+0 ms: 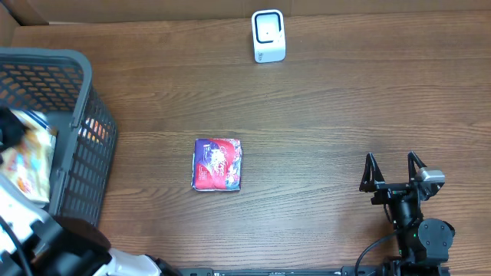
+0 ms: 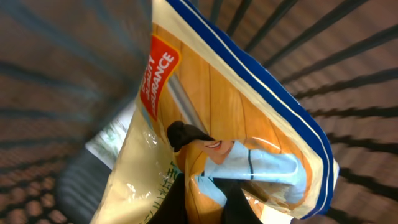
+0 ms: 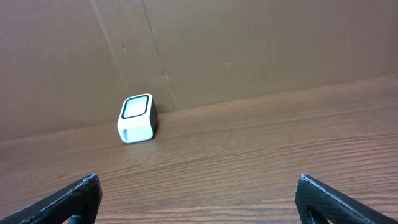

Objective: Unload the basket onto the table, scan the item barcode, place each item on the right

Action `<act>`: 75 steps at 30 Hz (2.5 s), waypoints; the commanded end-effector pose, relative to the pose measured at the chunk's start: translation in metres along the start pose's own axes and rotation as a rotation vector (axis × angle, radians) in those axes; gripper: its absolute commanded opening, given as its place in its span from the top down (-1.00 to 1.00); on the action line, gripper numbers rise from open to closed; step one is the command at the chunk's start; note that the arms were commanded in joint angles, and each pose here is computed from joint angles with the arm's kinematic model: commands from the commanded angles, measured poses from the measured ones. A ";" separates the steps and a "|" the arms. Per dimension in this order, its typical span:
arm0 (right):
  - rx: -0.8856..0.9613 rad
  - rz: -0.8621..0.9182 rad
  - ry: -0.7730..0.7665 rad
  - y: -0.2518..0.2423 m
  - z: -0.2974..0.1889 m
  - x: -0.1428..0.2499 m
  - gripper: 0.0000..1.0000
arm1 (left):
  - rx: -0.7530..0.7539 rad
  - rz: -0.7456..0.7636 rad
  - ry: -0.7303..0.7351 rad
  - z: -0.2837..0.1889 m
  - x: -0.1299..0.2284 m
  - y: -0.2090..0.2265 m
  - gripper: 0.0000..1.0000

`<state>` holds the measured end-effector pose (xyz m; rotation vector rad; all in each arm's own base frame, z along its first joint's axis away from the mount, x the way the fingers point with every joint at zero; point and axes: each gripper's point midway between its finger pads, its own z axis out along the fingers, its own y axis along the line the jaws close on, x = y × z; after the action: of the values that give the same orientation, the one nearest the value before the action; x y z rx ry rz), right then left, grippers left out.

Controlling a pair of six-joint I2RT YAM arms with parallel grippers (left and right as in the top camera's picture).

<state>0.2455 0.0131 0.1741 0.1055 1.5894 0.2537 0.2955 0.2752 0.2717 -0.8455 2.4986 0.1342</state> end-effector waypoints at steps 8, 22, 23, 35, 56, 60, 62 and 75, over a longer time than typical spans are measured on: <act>0.011 -0.008 -0.004 -0.003 0.000 0.002 -1.00 | 0.432 0.323 -0.362 -0.189 0.014 -0.161 0.92; 0.011 -0.008 -0.004 -0.003 0.000 0.002 -1.00 | 0.641 0.938 0.117 -0.090 0.228 -0.349 0.92; 0.011 -0.008 -0.004 -0.003 0.000 0.002 -1.00 | 0.638 0.946 0.121 -0.075 0.242 -0.359 0.91; 0.011 -0.008 -0.004 -0.003 0.000 0.002 -1.00 | 0.621 0.996 0.176 0.063 0.344 -0.412 0.92; 0.011 -0.008 -0.004 -0.003 0.000 0.002 -1.00 | 0.399 0.532 -0.566 -0.235 0.076 -0.297 -0.99; 0.011 -0.008 -0.004 -0.003 0.000 0.002 -1.00 | 0.206 0.283 -0.499 -0.215 0.054 -0.214 -1.00; 0.011 -0.008 -0.004 -0.003 0.000 0.002 -1.00 | 0.102 0.156 -0.454 -0.201 0.047 -0.175 -0.99; 0.011 -0.008 -0.004 -0.003 0.000 0.002 -1.00 | -0.291 -0.406 -0.133 -0.053 0.030 -0.020 -1.00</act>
<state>0.2455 0.0132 0.1741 0.1049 1.5894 0.2537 0.2677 0.2057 0.3420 -1.1664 2.1857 0.4025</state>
